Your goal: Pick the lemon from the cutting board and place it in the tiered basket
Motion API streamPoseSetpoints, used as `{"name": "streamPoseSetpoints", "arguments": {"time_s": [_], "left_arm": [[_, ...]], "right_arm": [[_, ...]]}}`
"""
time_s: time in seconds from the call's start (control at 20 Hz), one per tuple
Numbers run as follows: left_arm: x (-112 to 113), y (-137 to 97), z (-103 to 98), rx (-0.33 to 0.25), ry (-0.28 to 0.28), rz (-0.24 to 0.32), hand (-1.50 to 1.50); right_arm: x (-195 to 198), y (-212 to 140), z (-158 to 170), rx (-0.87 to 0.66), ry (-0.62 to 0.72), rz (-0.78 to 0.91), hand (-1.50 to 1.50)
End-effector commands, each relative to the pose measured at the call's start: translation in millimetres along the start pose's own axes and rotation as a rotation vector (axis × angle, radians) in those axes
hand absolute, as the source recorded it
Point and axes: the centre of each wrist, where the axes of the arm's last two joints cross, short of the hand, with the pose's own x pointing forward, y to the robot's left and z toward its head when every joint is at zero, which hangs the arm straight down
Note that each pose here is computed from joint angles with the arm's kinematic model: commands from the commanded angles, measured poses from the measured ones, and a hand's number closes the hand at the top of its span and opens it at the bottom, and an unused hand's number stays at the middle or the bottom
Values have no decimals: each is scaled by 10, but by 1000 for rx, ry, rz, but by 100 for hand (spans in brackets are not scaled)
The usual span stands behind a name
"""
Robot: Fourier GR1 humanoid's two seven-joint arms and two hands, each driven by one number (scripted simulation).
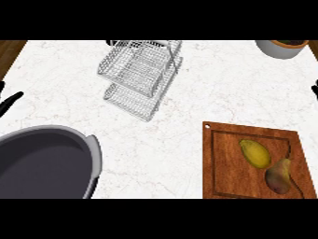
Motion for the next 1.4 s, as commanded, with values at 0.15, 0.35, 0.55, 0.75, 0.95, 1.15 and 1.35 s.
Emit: {"name": "streamPoseSetpoints", "arguments": {"time_s": [0.15, 0.35, 0.55, 0.75, 0.95, 1.15, 1.35], "left_arm": [[-141, -293, 88, -90, 162, 44, 0], [-276, -449, 213, -142, 312, 111, 0], [-206, -685, 60, -181, 324, 115, 0], [-219, -722, 122, -166, 353, 109, 0], [-300, -721, 199, -158, 348, 106, 0], [-275, -733, 236, -171, 351, 102, 0], [-168, -668, 97, -160, 337, 105, 0]], "right_arm": [[363, 712, -19, 484, -269, -349, 150], [8, 570, 227, 201, -5, -2, 150], [-287, 856, 444, 188, 6, -229, -150], [-22, 456, 297, 282, -153, -41, -150], [295, 158, 138, 322, -179, 323, -150], [577, -128, 107, 502, -120, 621, -150], [852, -39, 168, 761, -6, 791, -150]]}}
